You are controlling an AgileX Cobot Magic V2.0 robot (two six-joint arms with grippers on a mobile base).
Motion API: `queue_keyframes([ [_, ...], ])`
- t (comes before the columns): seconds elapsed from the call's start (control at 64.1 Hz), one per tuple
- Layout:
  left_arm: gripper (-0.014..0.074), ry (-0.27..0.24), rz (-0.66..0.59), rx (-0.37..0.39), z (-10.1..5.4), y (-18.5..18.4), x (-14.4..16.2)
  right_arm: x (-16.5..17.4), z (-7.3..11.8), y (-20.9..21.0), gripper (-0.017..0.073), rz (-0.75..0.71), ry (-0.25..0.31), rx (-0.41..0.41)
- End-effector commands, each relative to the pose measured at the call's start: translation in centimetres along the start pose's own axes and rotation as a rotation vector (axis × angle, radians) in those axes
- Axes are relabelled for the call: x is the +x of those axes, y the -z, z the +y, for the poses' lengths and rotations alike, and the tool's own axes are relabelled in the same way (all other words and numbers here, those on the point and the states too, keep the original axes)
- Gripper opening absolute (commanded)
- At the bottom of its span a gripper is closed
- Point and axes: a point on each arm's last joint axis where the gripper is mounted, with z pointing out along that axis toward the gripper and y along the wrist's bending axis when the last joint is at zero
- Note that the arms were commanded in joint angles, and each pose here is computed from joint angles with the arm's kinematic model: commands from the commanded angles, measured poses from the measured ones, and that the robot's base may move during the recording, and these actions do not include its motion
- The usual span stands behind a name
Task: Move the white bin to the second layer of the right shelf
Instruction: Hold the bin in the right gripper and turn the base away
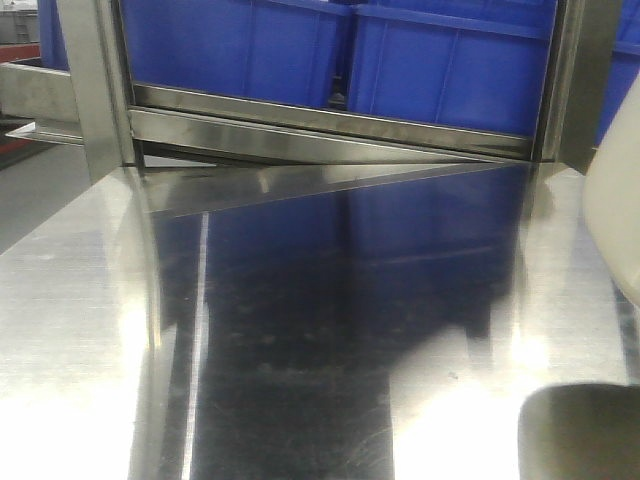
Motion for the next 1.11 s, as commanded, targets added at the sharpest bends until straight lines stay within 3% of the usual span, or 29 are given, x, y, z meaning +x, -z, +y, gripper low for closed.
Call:
queue_keyframes([
  [0.0,0.0085,0.013,-0.069,-0.002,0.01,0.0,0.14,-1.21,0.1,0.71,0.0055,-0.101,-0.002,-0.01],
  [1.092,0.0085,0.013,-0.069,-0.002,0.01,0.0,0.14,-1.21,0.1,0.71,0.0055,-0.101,-0.002,-0.01],
])
